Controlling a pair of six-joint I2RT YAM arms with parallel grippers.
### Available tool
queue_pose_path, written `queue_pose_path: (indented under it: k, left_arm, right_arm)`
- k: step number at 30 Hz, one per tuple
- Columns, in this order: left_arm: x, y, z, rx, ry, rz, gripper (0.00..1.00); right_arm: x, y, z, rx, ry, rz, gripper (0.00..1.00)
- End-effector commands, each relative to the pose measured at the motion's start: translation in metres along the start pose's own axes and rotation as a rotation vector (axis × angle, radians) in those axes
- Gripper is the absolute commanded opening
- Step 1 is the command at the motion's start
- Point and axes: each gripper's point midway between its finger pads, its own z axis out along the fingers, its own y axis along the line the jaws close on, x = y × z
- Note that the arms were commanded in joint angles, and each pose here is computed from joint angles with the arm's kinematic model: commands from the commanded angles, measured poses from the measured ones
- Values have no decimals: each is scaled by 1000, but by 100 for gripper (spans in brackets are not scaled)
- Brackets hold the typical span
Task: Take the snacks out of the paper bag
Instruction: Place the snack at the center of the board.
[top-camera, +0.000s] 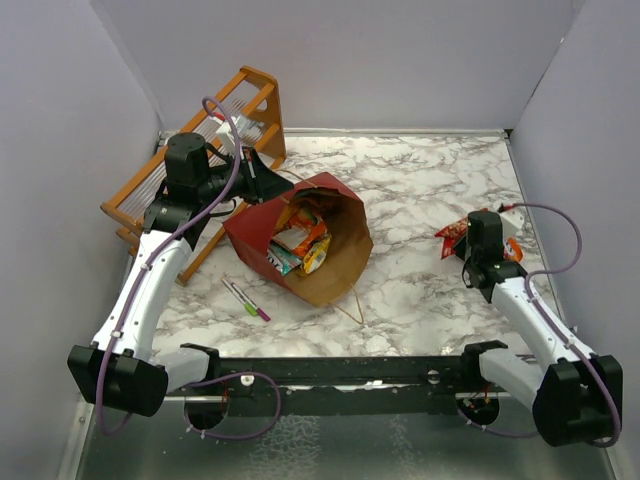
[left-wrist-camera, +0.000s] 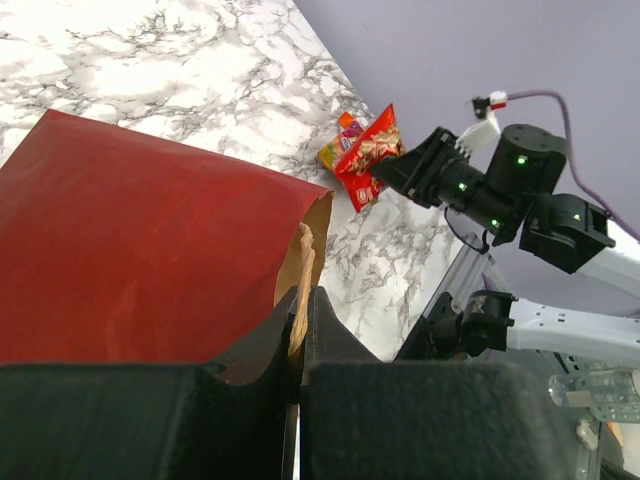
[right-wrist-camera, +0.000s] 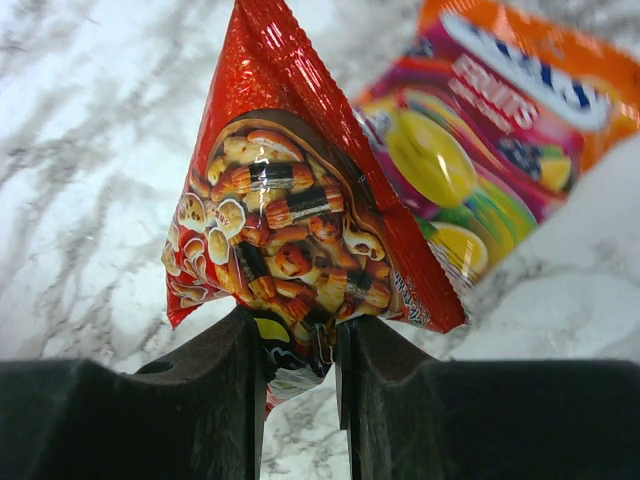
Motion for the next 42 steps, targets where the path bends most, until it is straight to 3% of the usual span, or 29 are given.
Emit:
queue_pose_path:
  k: [1,13,21,27,38,42]
  left_arm:
    - [-12,-11,-9,9,-39,47,0]
    - [-14,-14,-9,17,-25,70,0]
    - [-13,-16,-8,30,-11,72,0]
    - [-10,-19,-14,30,-19,87,0]
    - [-8,-21,-12,53,-28,69,0]
    - [-7,-21,-13,50,-28,63,0]
  right_arm:
    - [33,-25,5,16,138,231,24]
    - [-24,-104,-16,378,-100,248,24]
    - [14,-126,-1,430,-19,350,25]
    - [35,-128,23,376,61,448,24]
    - [36,-68,49,9,161,364,24]
    - [40,-77,46,79,187,368,32]
